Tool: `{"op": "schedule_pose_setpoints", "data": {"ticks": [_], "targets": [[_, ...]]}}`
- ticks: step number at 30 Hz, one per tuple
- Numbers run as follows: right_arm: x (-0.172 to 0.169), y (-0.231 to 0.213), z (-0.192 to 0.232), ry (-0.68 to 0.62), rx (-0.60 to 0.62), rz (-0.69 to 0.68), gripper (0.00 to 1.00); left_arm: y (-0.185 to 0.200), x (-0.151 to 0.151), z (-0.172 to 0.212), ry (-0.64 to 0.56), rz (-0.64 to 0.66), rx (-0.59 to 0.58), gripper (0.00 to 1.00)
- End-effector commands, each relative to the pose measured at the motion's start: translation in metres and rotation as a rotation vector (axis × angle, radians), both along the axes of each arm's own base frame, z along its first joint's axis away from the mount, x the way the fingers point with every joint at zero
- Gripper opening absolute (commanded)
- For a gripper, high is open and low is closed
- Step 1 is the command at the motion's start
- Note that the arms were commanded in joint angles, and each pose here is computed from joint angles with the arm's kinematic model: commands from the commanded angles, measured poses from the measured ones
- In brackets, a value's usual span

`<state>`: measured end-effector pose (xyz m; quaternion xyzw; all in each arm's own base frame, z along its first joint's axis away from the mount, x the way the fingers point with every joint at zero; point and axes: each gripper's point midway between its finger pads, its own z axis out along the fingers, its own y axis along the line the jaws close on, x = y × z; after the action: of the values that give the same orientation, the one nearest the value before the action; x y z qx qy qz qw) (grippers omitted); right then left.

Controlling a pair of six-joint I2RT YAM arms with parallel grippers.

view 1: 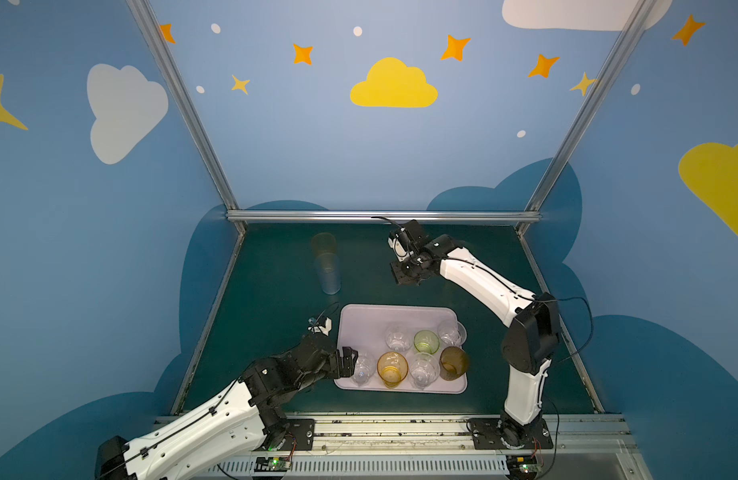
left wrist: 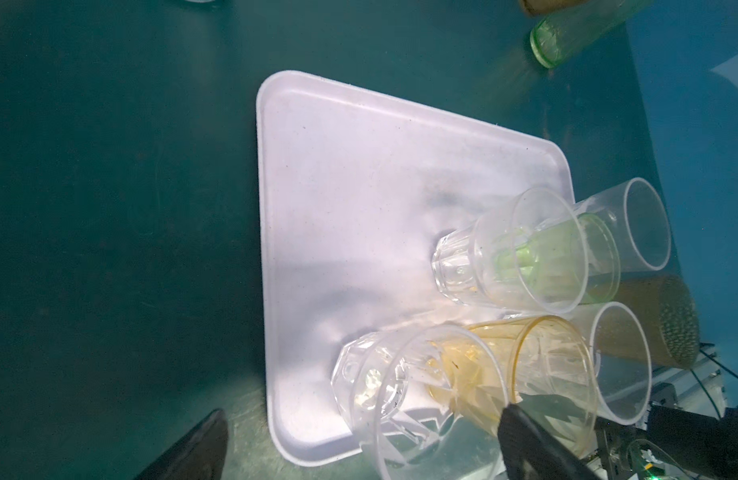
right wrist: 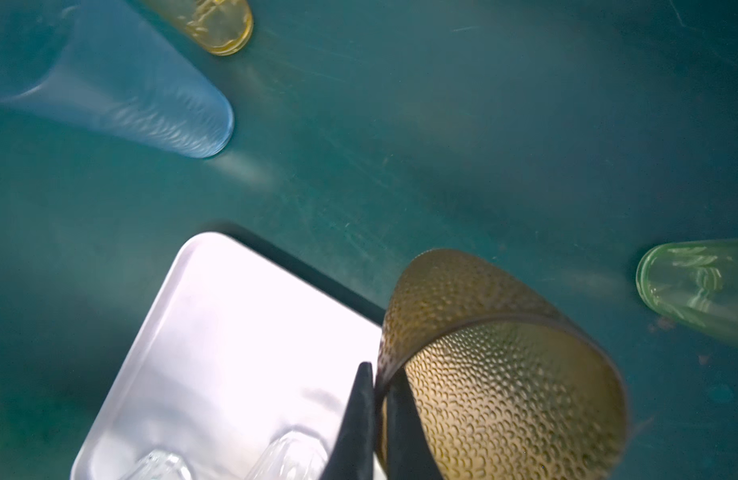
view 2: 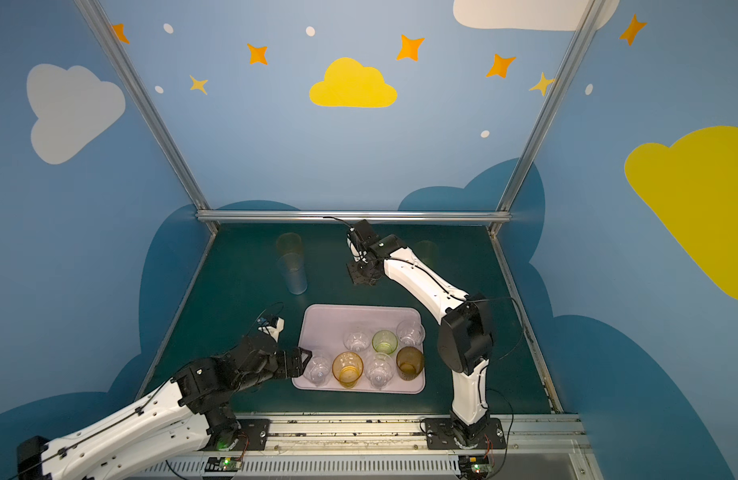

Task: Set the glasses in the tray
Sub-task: 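Lift the dark amber glass with the right gripper and carry it over the tray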

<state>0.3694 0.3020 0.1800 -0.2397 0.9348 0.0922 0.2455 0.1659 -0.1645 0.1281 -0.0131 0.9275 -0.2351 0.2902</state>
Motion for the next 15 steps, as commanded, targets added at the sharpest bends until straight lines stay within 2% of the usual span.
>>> {"op": "schedule_pose_setpoints", "data": {"ticks": [1, 15], "targets": [[-0.008, -0.001, 0.02, -0.045, 0.037, -0.022, 0.0, 0.004, -0.004, 0.004, 0.007, 0.019, -0.028, 1.0], [-0.06, 0.012, 0.048, -0.089, 0.061, 0.016, 0.0, 0.018, -0.013, 0.002, -0.006, 0.048, -0.072, 1.0]]}}
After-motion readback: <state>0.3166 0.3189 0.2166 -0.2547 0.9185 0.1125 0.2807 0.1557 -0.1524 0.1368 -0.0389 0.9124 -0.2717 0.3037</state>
